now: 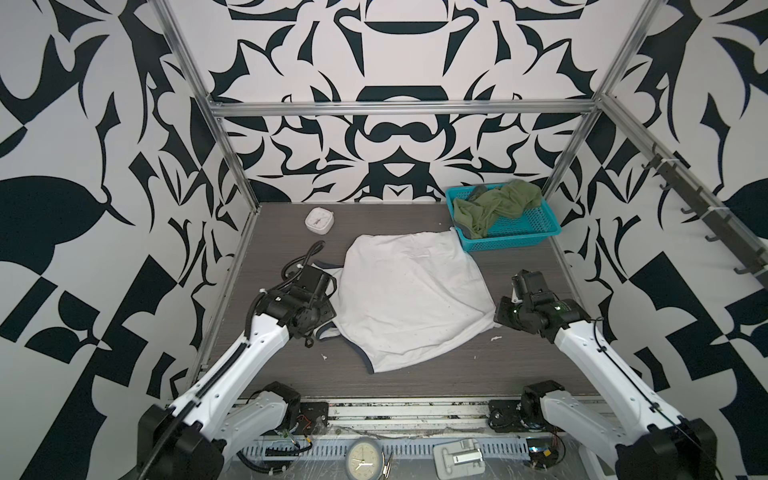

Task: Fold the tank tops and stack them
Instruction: 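Release the tank top and open both grippers near its nearer edge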

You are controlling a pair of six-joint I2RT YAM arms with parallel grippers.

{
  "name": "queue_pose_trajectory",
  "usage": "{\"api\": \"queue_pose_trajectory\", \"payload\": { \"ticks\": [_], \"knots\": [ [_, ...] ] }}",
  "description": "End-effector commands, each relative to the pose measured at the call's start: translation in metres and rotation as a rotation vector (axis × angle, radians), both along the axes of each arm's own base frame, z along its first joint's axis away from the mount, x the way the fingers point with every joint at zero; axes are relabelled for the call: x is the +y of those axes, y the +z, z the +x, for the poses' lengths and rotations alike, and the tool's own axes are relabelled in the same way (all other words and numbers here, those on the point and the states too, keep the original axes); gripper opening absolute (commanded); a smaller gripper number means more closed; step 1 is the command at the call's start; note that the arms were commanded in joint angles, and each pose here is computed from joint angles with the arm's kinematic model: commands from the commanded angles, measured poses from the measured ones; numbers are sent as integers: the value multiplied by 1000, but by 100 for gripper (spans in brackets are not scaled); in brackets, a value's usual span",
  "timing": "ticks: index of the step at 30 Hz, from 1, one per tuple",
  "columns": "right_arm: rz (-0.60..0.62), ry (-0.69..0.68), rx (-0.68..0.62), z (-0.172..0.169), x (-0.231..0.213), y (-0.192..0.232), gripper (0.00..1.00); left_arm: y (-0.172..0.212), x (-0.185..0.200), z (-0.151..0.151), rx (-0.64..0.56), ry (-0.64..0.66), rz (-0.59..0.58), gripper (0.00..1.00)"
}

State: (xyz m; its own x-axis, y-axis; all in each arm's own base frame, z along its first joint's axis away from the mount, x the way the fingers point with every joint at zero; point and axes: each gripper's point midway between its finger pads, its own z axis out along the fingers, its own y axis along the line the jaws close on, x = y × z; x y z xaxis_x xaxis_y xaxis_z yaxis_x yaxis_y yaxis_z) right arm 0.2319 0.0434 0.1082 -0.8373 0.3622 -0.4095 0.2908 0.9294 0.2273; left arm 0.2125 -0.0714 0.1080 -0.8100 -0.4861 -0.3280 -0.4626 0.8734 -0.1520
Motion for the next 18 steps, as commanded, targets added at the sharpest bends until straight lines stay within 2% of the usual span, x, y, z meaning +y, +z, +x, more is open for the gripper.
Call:
{"api": "queue_pose_trajectory", "payload": {
  "ticks": [1,4,10,18],
  "knots": [
    [5,-8,-66,10,-1,12,0,-26,-8,-5,48,46,-59,70],
    [17,13,-60,13,4,7,0,-41,-12,-2,61,57,-77,65],
    [22,33,-34,18,8,-1,0,-67,-3,-10,168,66,15,59],
    [5,27,-41,23,5,1,0,-88,11,-12,217,66,90,35]
  ]
}}
